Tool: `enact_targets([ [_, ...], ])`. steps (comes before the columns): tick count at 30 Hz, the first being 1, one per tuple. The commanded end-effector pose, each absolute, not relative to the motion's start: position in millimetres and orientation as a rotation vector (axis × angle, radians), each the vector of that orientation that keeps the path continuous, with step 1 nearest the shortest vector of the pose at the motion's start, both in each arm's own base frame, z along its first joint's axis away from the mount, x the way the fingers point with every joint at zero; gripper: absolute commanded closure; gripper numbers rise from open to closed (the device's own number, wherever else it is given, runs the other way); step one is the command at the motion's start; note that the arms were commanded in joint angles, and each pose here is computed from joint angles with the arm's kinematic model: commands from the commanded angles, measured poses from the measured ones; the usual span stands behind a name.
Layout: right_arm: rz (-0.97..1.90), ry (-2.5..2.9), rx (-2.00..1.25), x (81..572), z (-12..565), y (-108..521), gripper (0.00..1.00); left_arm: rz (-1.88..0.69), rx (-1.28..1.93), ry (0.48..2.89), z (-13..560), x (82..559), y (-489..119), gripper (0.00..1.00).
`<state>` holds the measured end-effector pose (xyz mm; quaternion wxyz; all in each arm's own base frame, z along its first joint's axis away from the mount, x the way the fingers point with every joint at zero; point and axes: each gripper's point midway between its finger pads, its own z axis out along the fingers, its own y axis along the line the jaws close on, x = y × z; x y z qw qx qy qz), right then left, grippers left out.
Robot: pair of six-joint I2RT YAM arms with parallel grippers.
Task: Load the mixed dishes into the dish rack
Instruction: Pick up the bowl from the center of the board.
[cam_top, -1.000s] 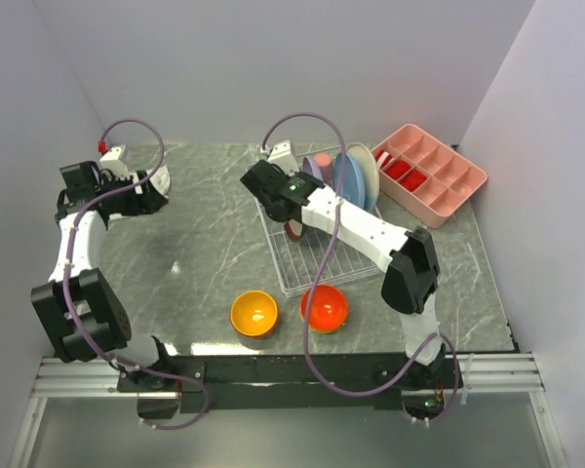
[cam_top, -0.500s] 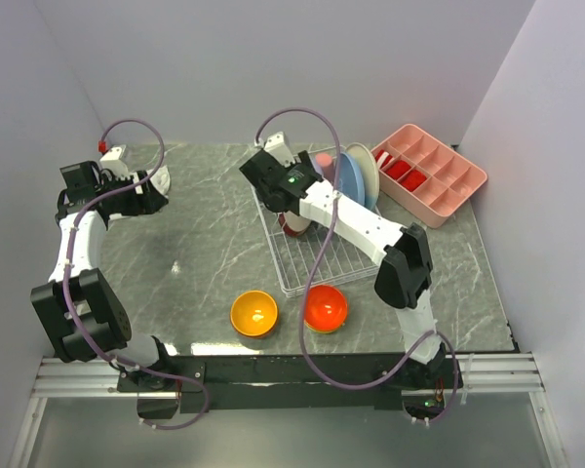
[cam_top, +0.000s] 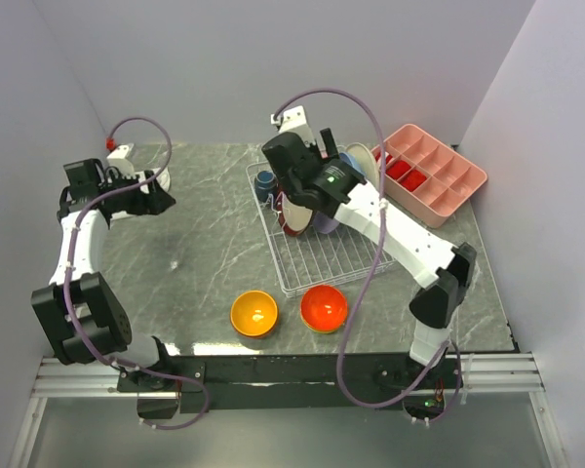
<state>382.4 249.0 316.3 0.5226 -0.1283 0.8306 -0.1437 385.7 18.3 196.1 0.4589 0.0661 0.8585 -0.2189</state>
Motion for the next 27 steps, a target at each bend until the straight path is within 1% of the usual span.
enact_targets([
  [1, -0.215, 2.019, -0.406, 367, 319, 250, 0.0, -0.683, 0.461, 2.083, 214, 364, -27, 0.16],
  [2, -0.18, 2.048, -0.429, 367, 316, 246, 0.0, -0.72, 0.539, 2.082, 214, 359, -40, 0.15],
  [3, -0.12, 2.072, -0.47, 363, 314, 248, 0.0, -0.766, 0.566, 2.152, 203, 344, -48, 0.15],
  [4, -0.012, 2.119, -0.575, 350, 307, 255, 0.0, -0.76, 0.664, 2.179, 190, 340, -52, 0.15],
  [5, 0.065, 2.15, -0.615, 349, 305, 253, 0.0, -0.782, 0.748, 2.2, 187, 333, -66, 0.15],
  [6, 0.11, 2.164, -0.704, 344, 301, 251, 0.0, -0.823, 0.782, 2.273, 178, 315, -73, 0.15],
  [7, 0.135, 2.175, -0.807, 339, 294, 246, 0.0, -0.846, 0.831, 2.289, 172, 308, -81, 0.15],
  [8, 0.213, 2.202, -0.82, 334, 288, 236, 0.0, -0.894, 0.895, 2.304, 164, 294, -98, 0.15],
  [10, 0.245, 2.194, -0.858, 330, 281, 225, 0.0, -0.859, 0.91, 2.308, 162, 286, -106, 0.14],
  [11, 0.256, 2.209, -0.885, 321, 270, 216, 0.0, -0.88, 0.963, 2.315, 152, 272, -120, 0.14],
  [13, 0.23, 2.162, -0.96, 317, 264, 207, 0.0, -0.858, 1.01, 2.296, 150, 264, -129, 0.13],
  [14, 0.231, 2.184, -1.003, 308, 245, 203, 0.0, -0.881, 1.059, 2.296, 145, 254, -140, 0.14],
  [15, 0.24, 2.141, -1.0, 301, 253, 200, 0.0, -0.9, 1.074, 2.297, 144, 248, -144, 0.14],
  [16, 0.247, 2.109, -0.977, 303, 256, 201, 0.0, -0.925, 1.085, 2.289, 145, 244, -150, 0.14],
  [18, 0.238, 2.119, -0.937, 300, 249, 197, 0.0, -0.952, 1.114, 2.291, 143, 237, -161, 0.14],
  [21, 0.232, 2.11, -0.899, 299, 244, 194, 0.0, -0.969, 1.208, 2.308, 133, 225, -174, 0.17],
  [22, 0.212, 2.072, -0.902, 301, 251, 191, 0.0, -0.967, 1.231, 2.335, 124, 219, -177, 0.19],
  [23, 0.193, 2.065, -0.901, 302, 251, 189, 0.0, -0.908, 1.284, 2.356, 116, 214, -181, 0.19],
  [27, 0.133, 2.017, -0.85, 311, 268, 180, 0.0, -0.84, 1.232, 2.403, 104, 218, -191, 0.22],
])
